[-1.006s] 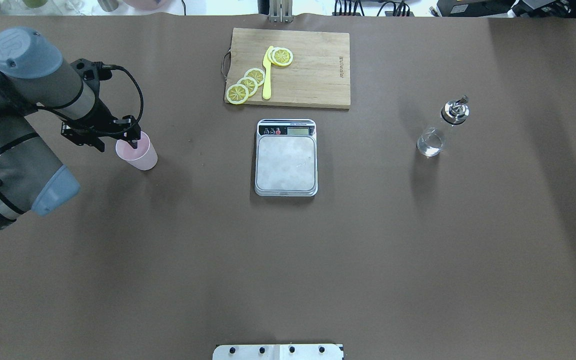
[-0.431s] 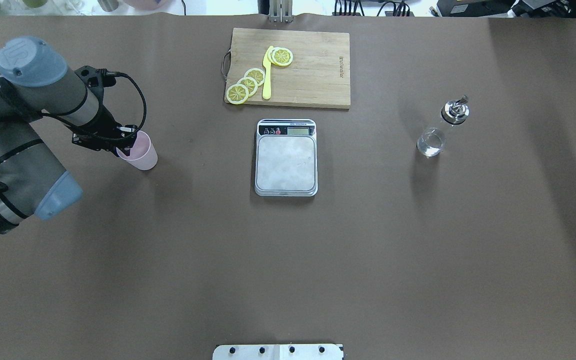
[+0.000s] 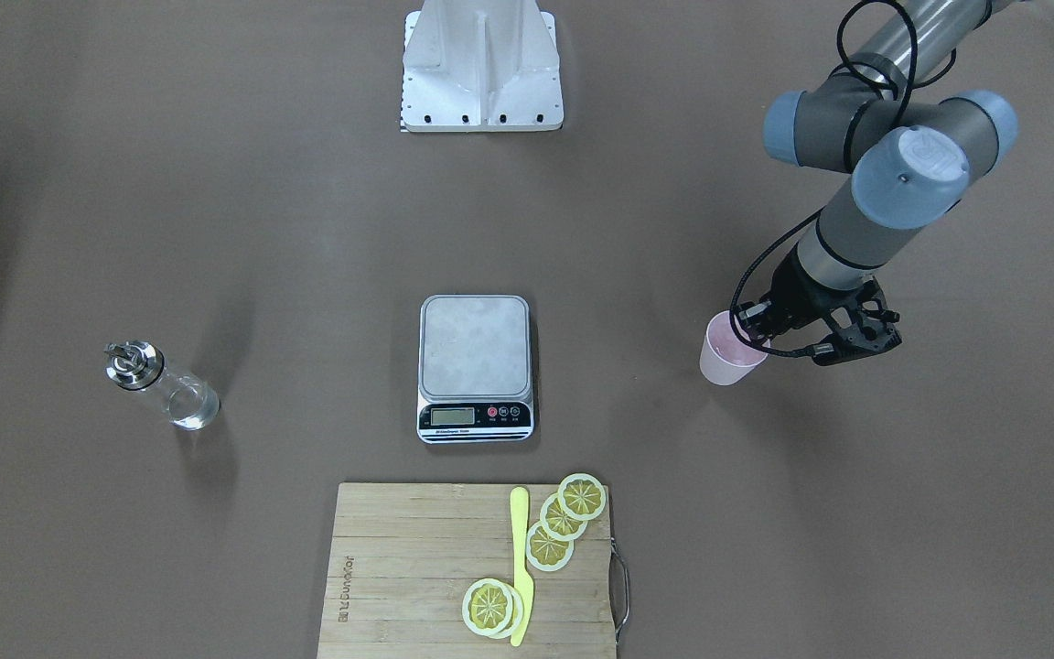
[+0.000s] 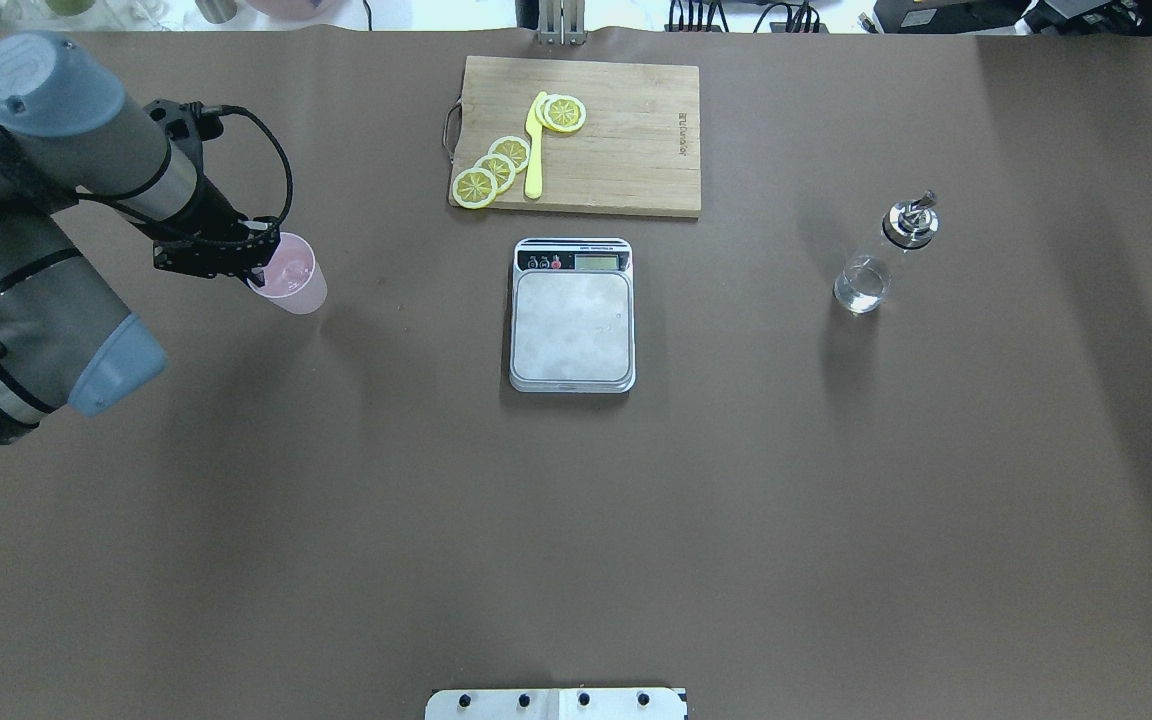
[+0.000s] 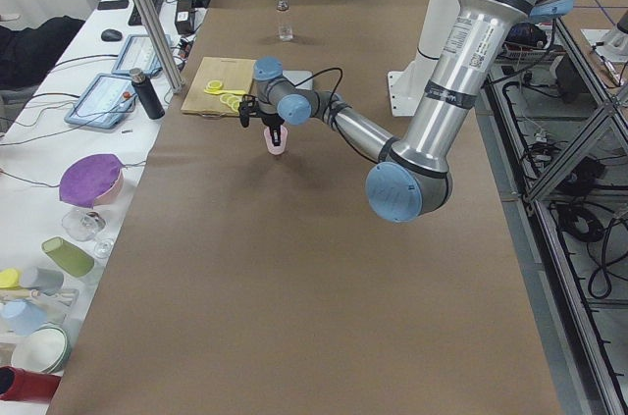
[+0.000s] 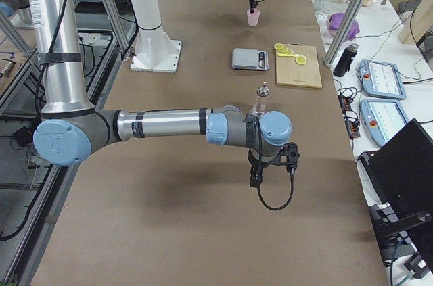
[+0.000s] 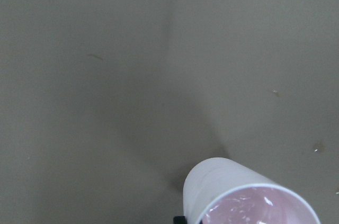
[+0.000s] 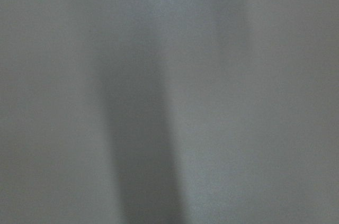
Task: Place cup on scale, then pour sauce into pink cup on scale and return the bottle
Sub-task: 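Carry the pink cup with the left gripper onto the scale, then release the cup and lift the left gripper while the right reaches for the bottle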
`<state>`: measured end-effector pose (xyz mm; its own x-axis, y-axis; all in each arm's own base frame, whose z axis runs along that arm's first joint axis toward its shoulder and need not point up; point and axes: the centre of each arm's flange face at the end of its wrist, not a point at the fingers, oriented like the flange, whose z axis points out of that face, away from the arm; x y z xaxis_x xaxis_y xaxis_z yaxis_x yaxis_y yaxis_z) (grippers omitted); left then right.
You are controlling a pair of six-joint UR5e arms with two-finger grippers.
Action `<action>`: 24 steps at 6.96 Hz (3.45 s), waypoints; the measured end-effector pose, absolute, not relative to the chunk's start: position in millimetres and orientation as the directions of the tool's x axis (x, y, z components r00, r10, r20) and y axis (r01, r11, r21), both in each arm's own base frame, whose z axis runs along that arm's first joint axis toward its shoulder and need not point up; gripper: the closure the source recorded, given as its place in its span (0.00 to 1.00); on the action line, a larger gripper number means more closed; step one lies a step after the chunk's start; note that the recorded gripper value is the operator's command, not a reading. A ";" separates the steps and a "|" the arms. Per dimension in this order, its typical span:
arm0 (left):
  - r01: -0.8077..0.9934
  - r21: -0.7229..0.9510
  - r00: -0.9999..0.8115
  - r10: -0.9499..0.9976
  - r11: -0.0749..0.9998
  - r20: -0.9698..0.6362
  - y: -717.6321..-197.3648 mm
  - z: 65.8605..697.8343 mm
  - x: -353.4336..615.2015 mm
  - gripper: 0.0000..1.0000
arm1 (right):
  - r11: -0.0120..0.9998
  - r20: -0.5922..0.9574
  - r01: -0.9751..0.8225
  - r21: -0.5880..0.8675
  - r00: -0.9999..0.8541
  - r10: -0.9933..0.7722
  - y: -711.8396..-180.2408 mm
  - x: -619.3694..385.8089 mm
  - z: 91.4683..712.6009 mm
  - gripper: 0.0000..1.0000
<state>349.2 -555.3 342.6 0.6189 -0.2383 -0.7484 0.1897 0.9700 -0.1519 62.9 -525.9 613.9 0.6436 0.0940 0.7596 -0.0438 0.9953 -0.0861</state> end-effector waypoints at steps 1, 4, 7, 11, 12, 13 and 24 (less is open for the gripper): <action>0.217 -0.200 0.594 -0.292 0.956 -0.750 -560.8 295.8 349.2 1.00 | 0.996 0.762 -0.044 -0.084 0.641 0.092 -526.6 62.7 612.3 0.00; 0.285 -0.349 0.518 -0.450 0.893 -0.727 -544.5 160.9 425.5 1.00 | 0.996 0.765 -0.043 -0.077 0.638 0.087 -527.6 62.4 608.9 0.00; 0.345 -0.375 0.499 -0.507 0.860 -0.703 -541.8 121.5 526.5 1.00 | 0.997 0.763 -0.041 -0.071 0.641 0.081 -529.7 61.4 606.4 0.00; 0.332 -0.373 0.514 -0.498 0.866 -0.699 -529.3 132.2 562.0 1.00 | 0.997 0.762 -0.041 -0.069 0.643 0.079 -531.3 61.2 605.1 0.00; 0.326 -0.374 0.518 -0.495 0.868 -0.698 -525.0 133.3 565.9 0.59 | 0.997 0.761 -0.041 -0.069 0.643 0.079 -531.2 61.2 605.3 0.00; 0.322 -0.373 0.523 -0.492 0.870 -0.696 -522.2 135.6 568.6 0.02 | 0.997 0.762 -0.041 -0.069 0.643 0.079 -531.3 61.2 605.1 0.00; 0.324 -0.148 0.605 -0.325 0.935 -0.727 -551.7 241.0 366.9 0.01 | 0.922 0.744 -0.094 0.376 0.623 -0.240 -446.7 -131.7 321.9 0.00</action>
